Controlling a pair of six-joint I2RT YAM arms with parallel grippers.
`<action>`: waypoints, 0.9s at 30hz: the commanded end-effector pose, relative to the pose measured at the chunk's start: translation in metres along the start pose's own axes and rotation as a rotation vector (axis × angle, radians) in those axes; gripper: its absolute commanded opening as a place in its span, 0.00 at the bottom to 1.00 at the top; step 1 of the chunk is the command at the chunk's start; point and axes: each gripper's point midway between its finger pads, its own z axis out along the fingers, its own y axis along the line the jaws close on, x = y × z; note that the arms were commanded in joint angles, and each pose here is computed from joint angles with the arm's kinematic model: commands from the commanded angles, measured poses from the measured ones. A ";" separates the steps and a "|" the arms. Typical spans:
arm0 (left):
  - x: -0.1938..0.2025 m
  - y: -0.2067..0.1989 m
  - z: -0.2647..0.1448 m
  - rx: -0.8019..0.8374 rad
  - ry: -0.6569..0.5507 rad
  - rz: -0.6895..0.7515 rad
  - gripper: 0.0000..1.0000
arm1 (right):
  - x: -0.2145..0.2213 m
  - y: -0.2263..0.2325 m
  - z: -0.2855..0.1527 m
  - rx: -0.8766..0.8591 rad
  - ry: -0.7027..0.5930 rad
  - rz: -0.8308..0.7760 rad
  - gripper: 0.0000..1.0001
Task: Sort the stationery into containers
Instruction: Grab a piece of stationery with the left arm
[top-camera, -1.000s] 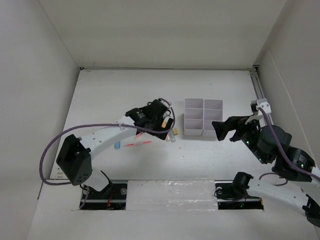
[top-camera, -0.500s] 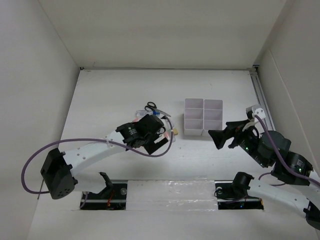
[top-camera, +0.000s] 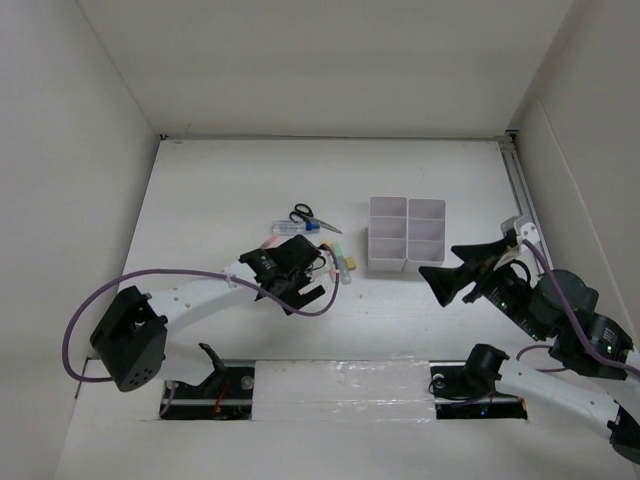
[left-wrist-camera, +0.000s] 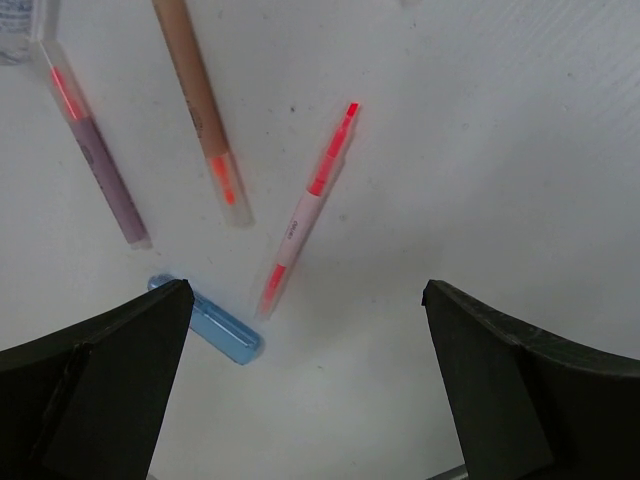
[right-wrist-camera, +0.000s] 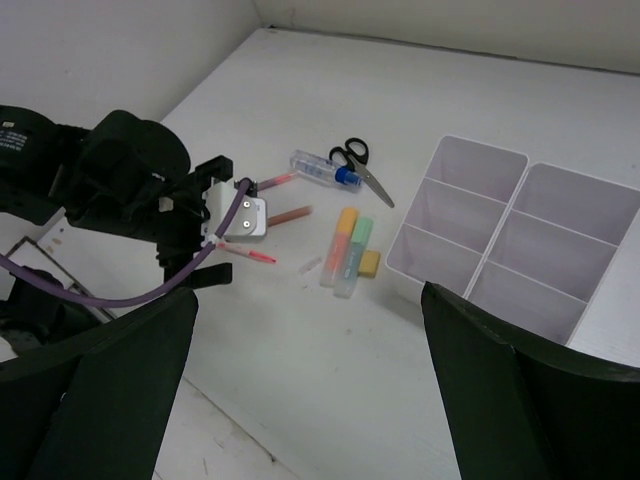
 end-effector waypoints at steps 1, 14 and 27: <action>0.006 -0.007 -0.006 0.037 -0.005 -0.016 1.00 | -0.010 0.006 -0.002 -0.040 -0.053 0.014 1.00; 0.028 -0.026 0.007 0.107 0.027 0.030 1.00 | -0.009 0.011 -0.007 -0.077 -0.059 0.028 1.00; 0.017 -0.013 0.037 0.102 0.088 0.020 0.97 | -0.005 0.020 -0.018 -0.155 -0.072 0.045 1.00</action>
